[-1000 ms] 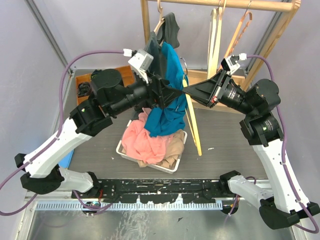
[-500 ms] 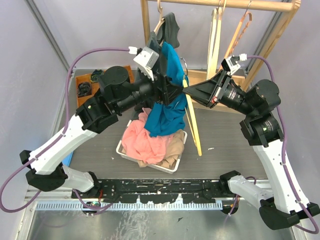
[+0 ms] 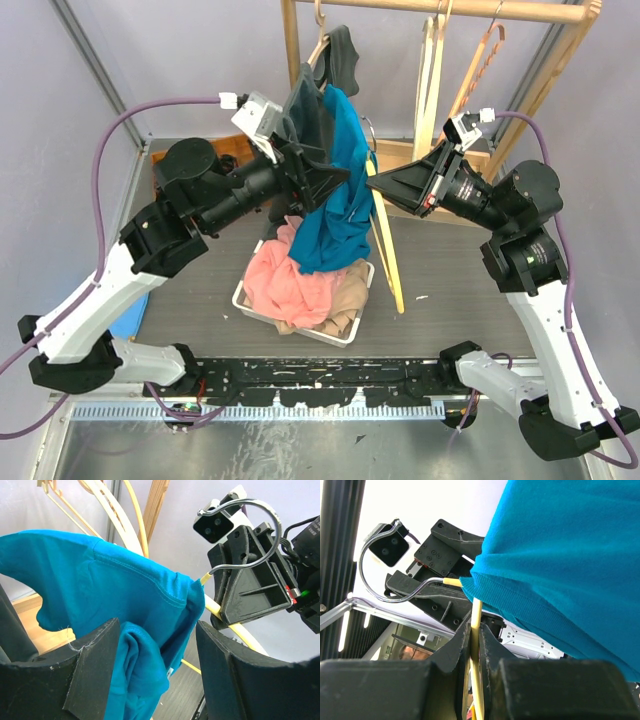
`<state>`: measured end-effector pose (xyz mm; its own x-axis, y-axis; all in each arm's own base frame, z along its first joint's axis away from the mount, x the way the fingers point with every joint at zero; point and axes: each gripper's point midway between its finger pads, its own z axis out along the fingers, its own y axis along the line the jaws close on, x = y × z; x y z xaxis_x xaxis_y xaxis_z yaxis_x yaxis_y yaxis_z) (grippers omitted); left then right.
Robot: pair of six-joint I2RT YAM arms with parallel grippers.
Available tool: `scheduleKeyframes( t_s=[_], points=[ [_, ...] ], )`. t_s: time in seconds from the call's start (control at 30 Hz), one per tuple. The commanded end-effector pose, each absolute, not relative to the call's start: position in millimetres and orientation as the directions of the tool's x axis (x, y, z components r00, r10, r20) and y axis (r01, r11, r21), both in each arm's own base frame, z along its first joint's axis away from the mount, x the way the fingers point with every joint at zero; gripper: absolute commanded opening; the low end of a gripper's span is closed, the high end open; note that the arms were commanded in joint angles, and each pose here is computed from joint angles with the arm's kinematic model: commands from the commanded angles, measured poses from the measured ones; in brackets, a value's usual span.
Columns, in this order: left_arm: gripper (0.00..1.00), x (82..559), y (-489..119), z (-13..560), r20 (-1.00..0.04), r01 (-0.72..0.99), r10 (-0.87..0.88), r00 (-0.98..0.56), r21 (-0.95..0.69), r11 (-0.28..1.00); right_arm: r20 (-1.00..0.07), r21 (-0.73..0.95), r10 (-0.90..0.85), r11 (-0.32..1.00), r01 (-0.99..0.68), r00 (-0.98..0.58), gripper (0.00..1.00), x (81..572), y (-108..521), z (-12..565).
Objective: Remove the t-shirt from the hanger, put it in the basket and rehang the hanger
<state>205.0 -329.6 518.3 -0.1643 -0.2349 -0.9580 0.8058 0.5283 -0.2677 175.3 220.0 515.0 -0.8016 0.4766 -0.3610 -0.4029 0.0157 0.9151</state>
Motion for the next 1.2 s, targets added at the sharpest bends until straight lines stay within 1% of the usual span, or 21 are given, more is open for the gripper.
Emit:
scheduleKeyframes(
  t_s=[0.0,0.2,0.5,0.63,0.77,0.83,0.93,0.97,1.0,1.17],
  points=[
    [0.69,213.8,-339.0,515.7,-0.963,0.808,-0.228,-0.145,-0.248,0.534,-0.447,0.856,0.489,-0.009,-0.516,-0.749,0.0,159.5,214.1,538.3],
    [0.68,218.9,-348.6,513.7,-0.967,0.812,-0.213,-0.143,-0.238,0.533,-0.447,0.855,0.496,-0.008,-0.519,-0.744,0.01,159.7,213.4,539.4],
    [0.61,225.9,-355.1,515.5,-0.969,0.811,-0.212,-0.131,-0.228,0.54,-0.445,0.856,0.499,-0.006,-0.517,-0.743,0.01,159.9,213.1,538.5],
    [0.5,226.7,-359.6,520.5,-0.967,0.818,-0.224,-0.125,-0.228,0.528,-0.444,0.857,0.502,-0.006,-0.516,-0.742,0.01,160.2,212.7,537.7],
    [0.35,226.4,-365.6,521.9,-0.966,0.828,-0.225,-0.13,-0.23,0.512,-0.442,0.857,0.504,-0.005,-0.515,-0.742,0.01,160.2,212.5,536.9],
    [0.25,227.1,-367.4,521.7,-0.964,0.828,-0.226,-0.136,-0.237,0.509,-0.441,0.859,0.505,-0.003,-0.513,-0.742,0.01,160.6,212.5,535.9],
    [0.05,227.4,-368.3,523.1,-0.964,0.827,-0.226,-0.14,-0.239,0.508,-0.44,0.859,0.506,-0.002,-0.512,-0.742,0.01,160.4,212.2,534.6],
    [0.0,228.1,-366.9,525.3,-0.963,0.823,-0.23,-0.138,-0.241,0.514,-0.441,0.859,0.506,-0.003,-0.512,-0.742,0.01,159.7,212.1,534.8],
    [0.0,229.2,-365.0,527.5,-0.963,0.818,-0.233,-0.135,-0.242,0.523,-0.441,0.858,0.506,-0.003,-0.513,-0.741,0.01,159.1,211.9,534.7],
    [0.0,259.0,-336.9,542.1,-0.954,0.67,-0.279,-0.109,-0.278,0.688,-0.441,0.859,0.505,-0.002,-0.512,-0.742,0.0,155.1,210.4,532.9]
  ],
)
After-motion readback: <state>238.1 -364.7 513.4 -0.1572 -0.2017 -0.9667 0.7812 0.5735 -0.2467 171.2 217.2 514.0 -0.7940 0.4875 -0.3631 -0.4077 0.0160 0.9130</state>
